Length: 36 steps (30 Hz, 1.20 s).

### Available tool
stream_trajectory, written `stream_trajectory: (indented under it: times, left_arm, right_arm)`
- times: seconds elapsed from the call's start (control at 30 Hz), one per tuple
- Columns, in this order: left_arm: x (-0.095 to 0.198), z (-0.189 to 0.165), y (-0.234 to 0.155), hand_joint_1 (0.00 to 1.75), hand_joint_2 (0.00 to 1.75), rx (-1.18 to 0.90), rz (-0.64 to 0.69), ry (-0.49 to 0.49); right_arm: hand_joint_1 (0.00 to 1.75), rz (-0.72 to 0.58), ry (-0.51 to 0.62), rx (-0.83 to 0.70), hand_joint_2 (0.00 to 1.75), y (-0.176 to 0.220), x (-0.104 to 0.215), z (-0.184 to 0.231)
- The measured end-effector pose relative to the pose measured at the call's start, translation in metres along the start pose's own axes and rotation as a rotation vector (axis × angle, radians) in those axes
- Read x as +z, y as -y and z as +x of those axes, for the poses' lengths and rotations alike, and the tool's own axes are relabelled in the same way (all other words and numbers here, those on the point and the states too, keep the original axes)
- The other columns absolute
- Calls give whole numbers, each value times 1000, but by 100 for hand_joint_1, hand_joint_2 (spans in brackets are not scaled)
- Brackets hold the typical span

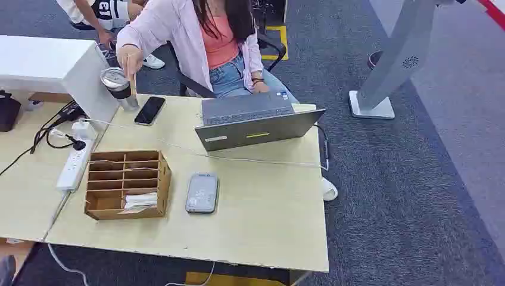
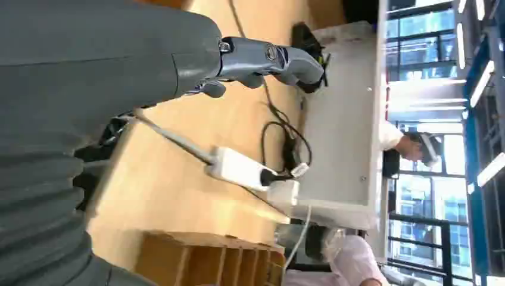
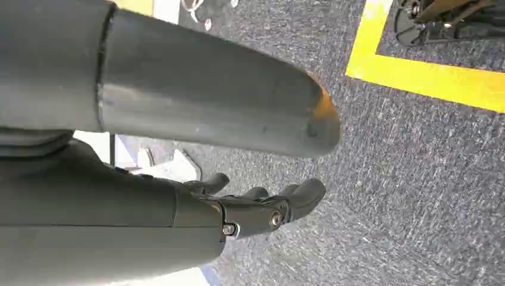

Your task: Pass the card to the sensor for recognition and then transmit it.

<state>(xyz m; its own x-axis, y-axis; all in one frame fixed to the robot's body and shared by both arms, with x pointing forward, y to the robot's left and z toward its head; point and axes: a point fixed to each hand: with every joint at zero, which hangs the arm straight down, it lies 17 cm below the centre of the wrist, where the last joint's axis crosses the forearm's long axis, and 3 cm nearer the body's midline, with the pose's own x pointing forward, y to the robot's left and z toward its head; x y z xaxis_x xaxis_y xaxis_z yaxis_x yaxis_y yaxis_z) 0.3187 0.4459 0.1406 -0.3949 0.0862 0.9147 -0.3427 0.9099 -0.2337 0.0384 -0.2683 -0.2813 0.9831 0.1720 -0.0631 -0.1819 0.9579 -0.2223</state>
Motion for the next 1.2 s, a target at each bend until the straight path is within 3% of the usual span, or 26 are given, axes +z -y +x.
stream_trajectory:
  times: [0.03,0.1,0.33,0.8,1.2]
  left_arm:
    - [-3,1,1,0,175,-5,-1,3]
    - [-41,7,31,0,175,-70,-46,31]
    - [-87,12,73,0,175,-203,-105,57]
    - [-157,-4,144,0,175,-536,-206,50]
    - [-214,8,188,0,175,-874,-238,132]
  right_arm:
    - [0,0,1,2,0,0,0,0]
    - [0,3,11,50,0,0,0,2]
    - [0,7,27,109,0,-1,1,4]
    - [0,13,61,199,0,-1,1,10]
    - [0,14,86,272,0,-1,1,13]
